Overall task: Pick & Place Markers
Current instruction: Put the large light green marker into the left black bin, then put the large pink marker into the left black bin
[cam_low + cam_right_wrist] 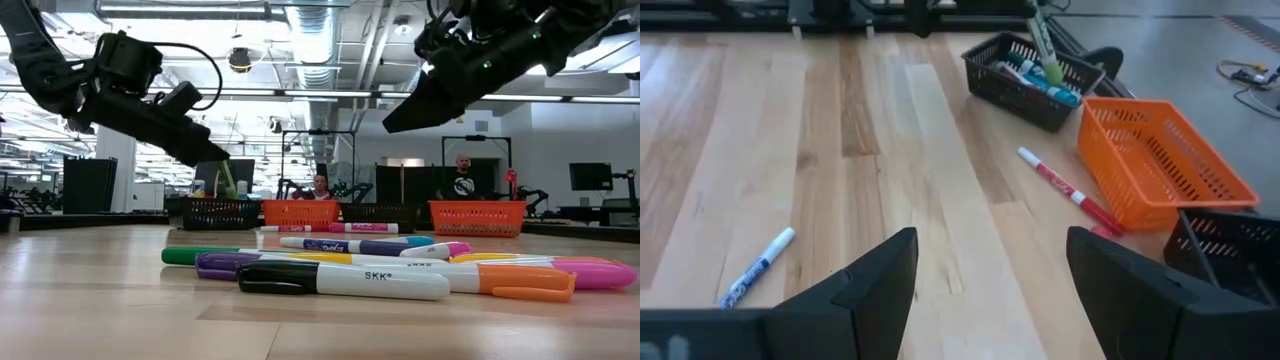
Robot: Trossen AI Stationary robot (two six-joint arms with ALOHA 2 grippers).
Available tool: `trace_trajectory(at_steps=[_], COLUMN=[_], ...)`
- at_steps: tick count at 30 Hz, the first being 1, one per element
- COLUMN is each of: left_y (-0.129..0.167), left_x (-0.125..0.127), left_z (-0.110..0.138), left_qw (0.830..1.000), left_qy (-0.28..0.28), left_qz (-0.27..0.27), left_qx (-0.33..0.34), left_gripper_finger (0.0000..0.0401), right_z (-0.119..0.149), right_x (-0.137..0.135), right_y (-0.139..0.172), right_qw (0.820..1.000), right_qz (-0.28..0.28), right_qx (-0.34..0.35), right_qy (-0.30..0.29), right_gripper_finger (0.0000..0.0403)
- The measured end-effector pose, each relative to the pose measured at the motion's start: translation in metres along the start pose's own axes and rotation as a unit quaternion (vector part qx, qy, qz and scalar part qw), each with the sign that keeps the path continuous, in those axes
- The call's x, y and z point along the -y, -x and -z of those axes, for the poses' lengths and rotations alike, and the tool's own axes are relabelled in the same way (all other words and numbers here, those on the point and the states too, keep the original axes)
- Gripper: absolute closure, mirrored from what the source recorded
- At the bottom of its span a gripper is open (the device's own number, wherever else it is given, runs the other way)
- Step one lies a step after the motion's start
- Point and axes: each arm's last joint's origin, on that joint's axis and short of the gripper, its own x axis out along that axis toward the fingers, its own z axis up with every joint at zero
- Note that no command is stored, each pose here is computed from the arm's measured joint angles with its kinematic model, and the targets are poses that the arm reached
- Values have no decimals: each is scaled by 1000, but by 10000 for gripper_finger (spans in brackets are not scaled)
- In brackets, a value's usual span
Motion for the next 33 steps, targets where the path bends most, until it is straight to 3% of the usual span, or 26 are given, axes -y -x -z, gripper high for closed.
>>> trace_trajectory(at_steps=[3,8,17,20,24,28,33], left_y=[0,-1,-2,0,5,9,7], left_x=[-1,-6,-12,-15,-16,-15,-17], left_z=[-1,0,3,-3,-11,-7,-7], left_qw=[1000,1000,996,991,982,982,971], left_qy=[3,11,89,130,180,186,233], left_qz=[21,11,-27,-39,-11,-11,-37], left_qx=[14,13,-3,22,48,14,-43], left_gripper_finger=[305,277,224,222,227,234,243], right_z=[-1,-5,-10,-10,-9,-9,-9], right_x=[0,-7,-22,-24,-26,-28,-29], right_y=[0,2,6,6,7,7,7], right_qw=[1000,1000,996,996,996,996,995], right_qz=[0,-15,-50,-54,-57,-60,-61], right_qx=[4,24,51,51,50,51,50], right_qy=[-1,2,44,47,48,53,55], right_gripper_finger=[154,154,154,154,154,154,154])
